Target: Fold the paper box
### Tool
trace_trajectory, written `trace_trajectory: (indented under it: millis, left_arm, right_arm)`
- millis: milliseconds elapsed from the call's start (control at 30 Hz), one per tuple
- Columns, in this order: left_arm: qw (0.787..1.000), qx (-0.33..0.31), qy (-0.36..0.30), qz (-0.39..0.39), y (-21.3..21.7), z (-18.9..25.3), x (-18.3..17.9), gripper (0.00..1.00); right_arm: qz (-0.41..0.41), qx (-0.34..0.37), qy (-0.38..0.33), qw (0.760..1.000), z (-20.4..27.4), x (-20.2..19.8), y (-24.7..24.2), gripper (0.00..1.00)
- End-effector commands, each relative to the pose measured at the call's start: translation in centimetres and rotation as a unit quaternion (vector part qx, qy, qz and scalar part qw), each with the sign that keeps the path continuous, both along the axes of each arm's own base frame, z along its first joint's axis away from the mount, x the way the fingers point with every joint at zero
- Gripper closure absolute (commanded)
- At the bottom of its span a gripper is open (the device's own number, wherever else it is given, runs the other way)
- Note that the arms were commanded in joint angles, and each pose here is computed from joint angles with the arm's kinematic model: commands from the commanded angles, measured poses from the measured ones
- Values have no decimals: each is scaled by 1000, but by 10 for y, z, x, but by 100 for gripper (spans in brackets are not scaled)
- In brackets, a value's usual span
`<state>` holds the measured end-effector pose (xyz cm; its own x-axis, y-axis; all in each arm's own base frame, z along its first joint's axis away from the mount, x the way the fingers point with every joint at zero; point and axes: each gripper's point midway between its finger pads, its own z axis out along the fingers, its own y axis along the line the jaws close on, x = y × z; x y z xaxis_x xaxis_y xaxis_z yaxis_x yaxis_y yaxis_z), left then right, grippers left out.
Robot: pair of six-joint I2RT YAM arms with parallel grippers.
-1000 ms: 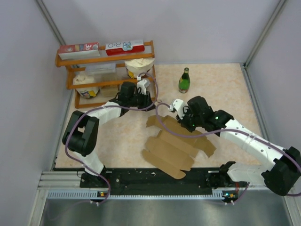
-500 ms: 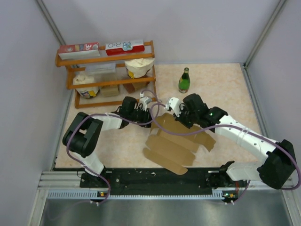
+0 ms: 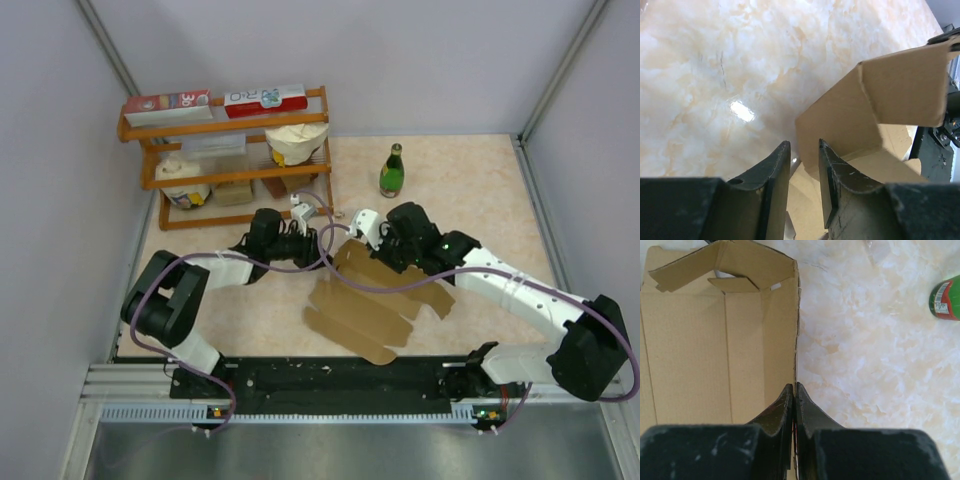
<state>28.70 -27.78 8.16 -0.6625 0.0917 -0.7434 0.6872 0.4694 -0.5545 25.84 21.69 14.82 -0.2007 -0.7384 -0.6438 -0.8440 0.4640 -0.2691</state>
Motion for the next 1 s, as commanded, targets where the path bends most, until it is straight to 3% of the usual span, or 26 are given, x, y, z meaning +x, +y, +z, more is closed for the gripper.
trace_trajectory:
  millis: [0,533,967]
  left_arm:
    - [997,-28,-74,-6,-2,31,7,66]
    - [995,-47,-85,-24,-2,24,-6,64]
    - [992,-80,-84,-55,1,21,-40,61]
  right_arm:
    - [10,15,-15,1000,3,0,9,100]
    - [4,-15,-57,998,-13,-5,4,100]
    - [3,-48,-124,991,-19,-11,5,100]
